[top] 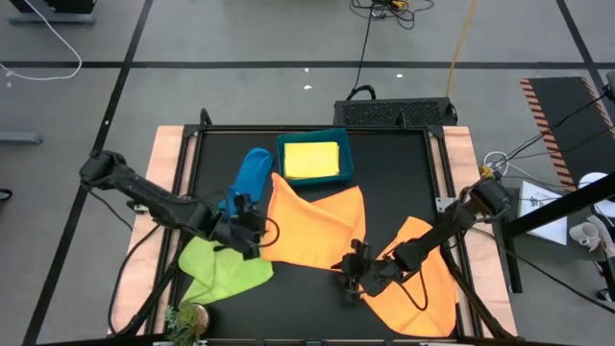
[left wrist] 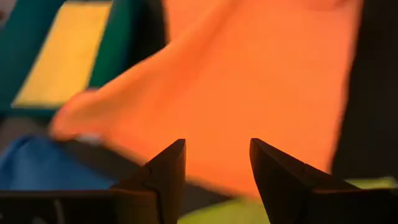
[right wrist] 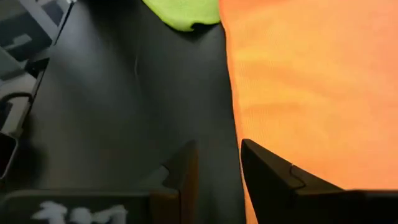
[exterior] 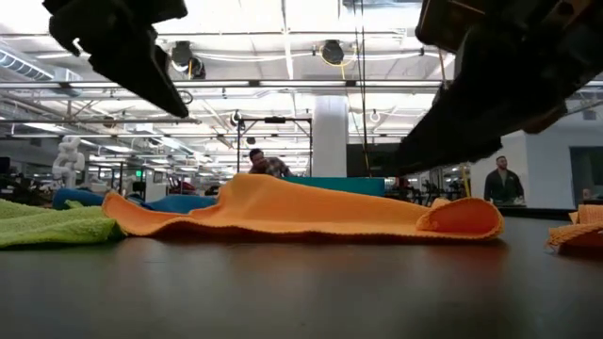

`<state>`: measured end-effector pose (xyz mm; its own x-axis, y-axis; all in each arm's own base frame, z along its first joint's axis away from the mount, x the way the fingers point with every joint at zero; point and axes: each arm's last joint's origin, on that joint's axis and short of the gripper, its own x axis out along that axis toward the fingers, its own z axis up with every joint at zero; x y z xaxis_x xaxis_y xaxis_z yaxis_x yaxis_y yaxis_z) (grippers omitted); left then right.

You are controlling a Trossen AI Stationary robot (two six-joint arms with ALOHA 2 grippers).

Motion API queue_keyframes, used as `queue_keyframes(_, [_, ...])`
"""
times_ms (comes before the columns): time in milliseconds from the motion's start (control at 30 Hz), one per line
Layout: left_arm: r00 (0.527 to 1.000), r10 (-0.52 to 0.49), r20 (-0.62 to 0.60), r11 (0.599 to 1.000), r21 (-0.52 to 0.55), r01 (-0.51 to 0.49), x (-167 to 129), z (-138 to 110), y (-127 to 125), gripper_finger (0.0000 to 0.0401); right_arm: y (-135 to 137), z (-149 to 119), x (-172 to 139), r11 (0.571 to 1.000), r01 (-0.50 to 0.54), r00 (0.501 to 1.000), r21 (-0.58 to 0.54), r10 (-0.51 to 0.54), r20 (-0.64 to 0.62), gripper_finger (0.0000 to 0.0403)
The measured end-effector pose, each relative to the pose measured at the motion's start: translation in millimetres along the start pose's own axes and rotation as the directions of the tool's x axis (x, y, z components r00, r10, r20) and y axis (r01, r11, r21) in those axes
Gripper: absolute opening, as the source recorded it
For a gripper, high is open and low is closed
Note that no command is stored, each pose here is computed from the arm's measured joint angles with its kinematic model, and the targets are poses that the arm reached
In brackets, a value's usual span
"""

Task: Fold microfiber towels
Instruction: Fold the top orange microfiber cloth

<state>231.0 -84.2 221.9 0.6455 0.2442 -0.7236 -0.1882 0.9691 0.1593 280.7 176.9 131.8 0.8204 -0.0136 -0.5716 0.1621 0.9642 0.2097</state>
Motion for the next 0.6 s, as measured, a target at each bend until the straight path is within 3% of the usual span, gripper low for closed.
queue_keyframes(267, [0.987,-0.163,-0.003,0.986,0.037,0.163,19.5,-30.4,-20.6,0.0173,5.9,-1.5,10.3,0.998,-0.056,0.996,0.039,0.053,0.073,0.0114])
queue_keyframes(600, [0.979,-0.203,-0.012,0.979,0.004,0.203,33.9,-57.6,-30.4,0.0172,-1.1,-3.0,12.5,1.000,0.013,0.999,-0.009,-0.012,0.053,0.0114])
